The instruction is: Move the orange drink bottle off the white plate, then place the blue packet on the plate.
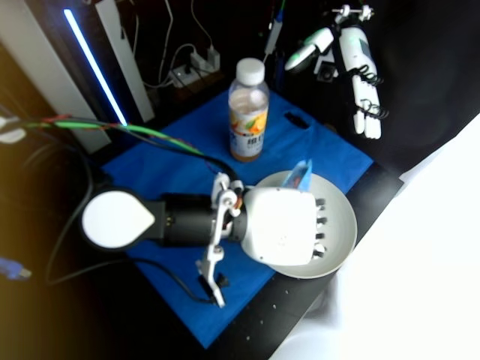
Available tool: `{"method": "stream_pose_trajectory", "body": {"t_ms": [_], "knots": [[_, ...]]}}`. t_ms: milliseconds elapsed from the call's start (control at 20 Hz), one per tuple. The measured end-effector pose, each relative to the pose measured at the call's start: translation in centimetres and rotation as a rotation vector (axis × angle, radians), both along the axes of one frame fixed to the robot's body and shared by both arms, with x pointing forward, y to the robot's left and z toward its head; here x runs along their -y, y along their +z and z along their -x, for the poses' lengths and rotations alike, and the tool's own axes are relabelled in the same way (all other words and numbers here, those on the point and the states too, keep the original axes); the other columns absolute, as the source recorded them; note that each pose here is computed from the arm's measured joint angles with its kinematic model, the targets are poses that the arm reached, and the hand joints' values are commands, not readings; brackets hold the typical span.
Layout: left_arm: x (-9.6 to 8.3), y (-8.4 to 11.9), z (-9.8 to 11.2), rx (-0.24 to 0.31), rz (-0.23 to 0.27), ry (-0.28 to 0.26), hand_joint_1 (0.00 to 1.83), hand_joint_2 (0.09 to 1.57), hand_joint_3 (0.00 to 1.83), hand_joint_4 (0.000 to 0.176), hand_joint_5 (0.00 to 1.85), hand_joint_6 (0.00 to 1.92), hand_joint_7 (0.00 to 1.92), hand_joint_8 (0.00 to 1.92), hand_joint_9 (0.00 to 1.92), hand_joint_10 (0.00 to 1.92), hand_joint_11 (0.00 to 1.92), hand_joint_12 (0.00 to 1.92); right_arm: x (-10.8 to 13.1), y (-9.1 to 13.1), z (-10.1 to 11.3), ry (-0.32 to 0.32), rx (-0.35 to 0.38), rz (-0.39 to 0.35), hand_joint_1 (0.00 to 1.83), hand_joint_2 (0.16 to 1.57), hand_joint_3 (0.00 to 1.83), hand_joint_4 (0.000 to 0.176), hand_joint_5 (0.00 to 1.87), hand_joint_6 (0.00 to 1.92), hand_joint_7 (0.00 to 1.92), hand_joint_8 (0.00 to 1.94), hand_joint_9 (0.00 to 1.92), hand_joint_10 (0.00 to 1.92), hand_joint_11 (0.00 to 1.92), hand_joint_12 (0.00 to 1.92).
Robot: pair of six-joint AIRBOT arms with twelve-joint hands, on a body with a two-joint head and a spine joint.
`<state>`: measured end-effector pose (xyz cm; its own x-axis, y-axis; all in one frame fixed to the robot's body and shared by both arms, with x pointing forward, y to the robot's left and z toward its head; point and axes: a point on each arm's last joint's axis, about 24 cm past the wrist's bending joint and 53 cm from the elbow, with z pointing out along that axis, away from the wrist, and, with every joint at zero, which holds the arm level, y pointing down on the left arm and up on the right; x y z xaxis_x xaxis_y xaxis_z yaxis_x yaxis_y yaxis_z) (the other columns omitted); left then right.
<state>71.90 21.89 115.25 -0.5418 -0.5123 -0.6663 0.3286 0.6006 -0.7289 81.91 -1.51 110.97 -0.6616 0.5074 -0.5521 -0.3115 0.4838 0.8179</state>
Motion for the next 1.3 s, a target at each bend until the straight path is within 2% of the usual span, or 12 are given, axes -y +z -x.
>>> {"method": "stream_pose_trajectory", "body": {"t_ms": [400,500,550,600,650,750,900,1050,1100,1150,1200,1300], "knots": [[0.9,0.4,0.0,0.012,0.002,-0.021,0.10,0.80,0.01,0.130,0.00,0.00,0.00,0.00,0.00,0.00,0.00,0.00,0.3,-1.6,-0.1,-0.014,-0.027,0.009,1.24,1.09,0.00,0.000,1.05,0.75,1.02,1.04,1.15,0.17,0.68,1.26],[0.9,0.4,0.0,0.011,0.008,-0.021,0.11,0.79,0.00,0.131,0.00,0.00,0.00,0.00,0.00,0.00,0.00,0.00,0.3,-1.5,-0.1,-0.014,-0.028,0.007,1.22,1.12,0.00,0.000,0.95,0.95,1.01,1.03,1.06,0.10,0.57,1.19],[0.9,0.4,0.0,0.011,0.007,-0.022,0.09,0.82,0.01,0.122,0.00,0.00,0.00,0.00,0.00,0.00,0.00,0.00,0.3,-1.6,-0.1,-0.014,-0.028,0.008,1.34,1.06,0.00,0.000,0.83,0.40,1.09,0.86,1.16,0.16,0.65,1.35],[0.9,0.4,0.0,0.011,0.007,-0.022,0.11,0.84,0.02,0.122,0.00,0.00,0.00,0.00,0.00,0.00,0.00,0.00,0.3,-1.6,-0.1,-0.014,-0.028,0.008,1.17,0.98,0.00,0.000,0.85,0.11,1.00,0.46,1.09,0.14,0.55,1.32],[0.9,0.4,0.0,0.011,0.007,-0.021,0.08,0.85,0.02,0.106,0.00,0.00,0.00,0.00,0.00,0.00,0.00,0.00,0.3,-1.6,-0.1,-0.014,-0.028,0.009,1.14,0.94,0.00,0.000,0.83,0.03,0.98,0.21,1.04,0.10,0.55,1.17],[0.9,0.4,0.0,0.010,0.008,-0.022,0.10,0.83,0.01,0.121,0.00,0.00,0.00,0.00,0.00,0.00,0.00,0.00,0.3,-1.6,0.0,-0.013,-0.029,0.005,1.10,0.93,0.00,0.000,0.74,0.00,0.92,0.03,0.94,0.02,0.46,1.03],[0.9,0.4,0.0,0.010,0.009,-0.022,0.10,0.82,0.00,0.137,0.00,0.00,0.00,0.00,0.00,0.00,0.00,0.00,0.4,-1.8,0.0,-0.018,-0.038,-0.002,1.06,0.88,0.00,0.000,0.61,0.00,0.77,0.00,0.80,0.00,0.38,0.99],[0.9,0.4,0.0,0.009,0.010,-0.021,0.10,0.81,0.00,0.122,0.00,0.00,0.00,0.00,0.00,0.00,0.00,0.00,0.5,-2.1,0.1,-0.018,-0.046,-0.004,1.03,0.78,0.00,0.000,0.43,0.00,0.53,0.00,0.52,0.00,0.22,0.66],[0.9,0.4,0.0,0.008,0.012,-0.021,0.09,0.81,0.00,0.131,0.00,0.00,0.00,0.00,0.00,0.00,0.00,0.00,0.4,-2.0,0.1,-0.016,-0.050,-0.014,1.01,0.73,0.00,0.022,0.38,0.00,0.47,0.00,0.41,0.00,0.07,0.62],[0.9,0.4,0.0,0.008,0.012,-0.021,0.07,0.86,0.02,0.110,0.00,0.00,0.00,0.00,0.00,0.00,0.00,0.00,0.3,-1.7,0.3,-0.007,-0.055,-0.034,0.92,0.66,0.00,0.091,0.29,0.00,0.39,0.00,0.30,0.00,0.01,0.55],[0.9,0.4,0.0,0.008,0.013,-0.020,0.09,0.86,0.01,0.128,0.00,0.00,0.00,0.00,0.00,0.00,0.00,0.00,0.1,-1.5,0.4,0.002,-0.055,-0.047,0.89,0.61,0.00,0.156,0.22,0.00,0.30,0.00,0.23,0.00,0.00,0.51],[0.6,0.0,0.0,-0.004,0.017,-0.012,0.17,0.80,0.00,0.143,0.00,0.00,0.00,0.00,0.00,0.00,0.00,0.00,-0.1,-0.9,0.9,0.028,-0.053,-0.073,0.86,0.58,0.00,0.175,0.06,0.00,0.12,0.00,0.14,0.00,0.00,0.72]]}}
